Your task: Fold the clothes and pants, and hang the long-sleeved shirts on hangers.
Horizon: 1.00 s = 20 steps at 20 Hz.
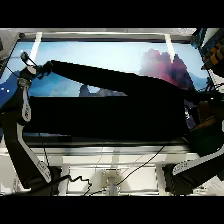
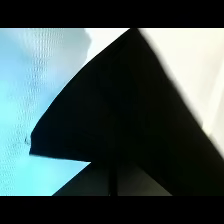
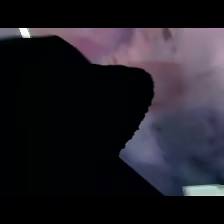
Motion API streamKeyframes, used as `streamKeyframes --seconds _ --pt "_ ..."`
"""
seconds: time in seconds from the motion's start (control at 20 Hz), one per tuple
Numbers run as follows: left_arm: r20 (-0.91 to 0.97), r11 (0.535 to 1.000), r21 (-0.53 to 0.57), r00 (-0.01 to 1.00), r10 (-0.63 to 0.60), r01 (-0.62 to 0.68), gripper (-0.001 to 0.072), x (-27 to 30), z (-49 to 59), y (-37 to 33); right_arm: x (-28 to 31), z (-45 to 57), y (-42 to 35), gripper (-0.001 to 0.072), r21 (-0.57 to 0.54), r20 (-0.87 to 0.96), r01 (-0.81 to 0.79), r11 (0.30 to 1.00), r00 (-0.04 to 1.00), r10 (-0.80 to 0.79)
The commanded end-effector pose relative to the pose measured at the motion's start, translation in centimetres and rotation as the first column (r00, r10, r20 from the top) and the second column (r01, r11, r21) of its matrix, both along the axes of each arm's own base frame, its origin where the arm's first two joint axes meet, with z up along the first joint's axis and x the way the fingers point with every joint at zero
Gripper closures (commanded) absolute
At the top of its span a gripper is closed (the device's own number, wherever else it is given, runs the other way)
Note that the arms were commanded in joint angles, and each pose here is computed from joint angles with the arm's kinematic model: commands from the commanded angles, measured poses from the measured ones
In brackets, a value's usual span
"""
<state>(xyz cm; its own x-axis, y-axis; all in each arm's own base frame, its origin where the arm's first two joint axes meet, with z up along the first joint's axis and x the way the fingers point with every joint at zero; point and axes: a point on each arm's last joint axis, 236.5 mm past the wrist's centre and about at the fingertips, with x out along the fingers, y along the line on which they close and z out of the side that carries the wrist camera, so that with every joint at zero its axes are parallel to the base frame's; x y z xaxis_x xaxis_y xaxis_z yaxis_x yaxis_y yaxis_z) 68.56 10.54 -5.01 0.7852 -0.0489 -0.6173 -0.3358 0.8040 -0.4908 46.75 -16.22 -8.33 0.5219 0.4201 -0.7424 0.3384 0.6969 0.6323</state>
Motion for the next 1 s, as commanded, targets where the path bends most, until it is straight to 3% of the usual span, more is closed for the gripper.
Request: streamKeyframes --seconds 0.0,0.35,0.55,0.65,0.8,0.95 --pt "-0.034 0.997 0.029 0.997 -0.068 0.069 0.0701 -1.6 4.5 -0.3 1.8 4.8 -0.5 0.0689 0.022 0.070 0.069 0.997 0.995 -0.070" --pt "-0.024 0.980 0.121 0.987 -0.157 0.159 0.0701 -6.9 16.7 -0.4 2.4 8.8 -0.7 0.0690 -0.003 0.127 0.080 0.997 0.989 -0.079" --pt "-0.098 0.970 0.187 0.985 -0.141 0.158 0.0701 -9.4 17.6 1.6 2.1 8.8 -0.2 0.0689 0.009 0.117 0.062 0.998 0.991 -0.063" --pt "-0.138 0.952 0.217 0.972 -0.189 0.216 0.0700 -9.9 16.4 1.4 2.0 8.6 -0.3 0.0689 0.003 0.111 0.060 0.998 0.992 -0.060" --pt "-0.314 0.930 0.213 0.923 -0.225 0.299 0.0699 -12.6 11.2 1.5 0.6 6.9 -1.3 0.0689 -0.081 0.048 0.032 0.996 0.998 -0.028" --pt "-0.576 0.910 0.204 0.796 -0.186 0.361 0.0699 -18.1 4.7 3.6 -0.9 5.5 -1.9 0.0689 -0.129 -0.027 0.008 0.992 1.000 -0.011"
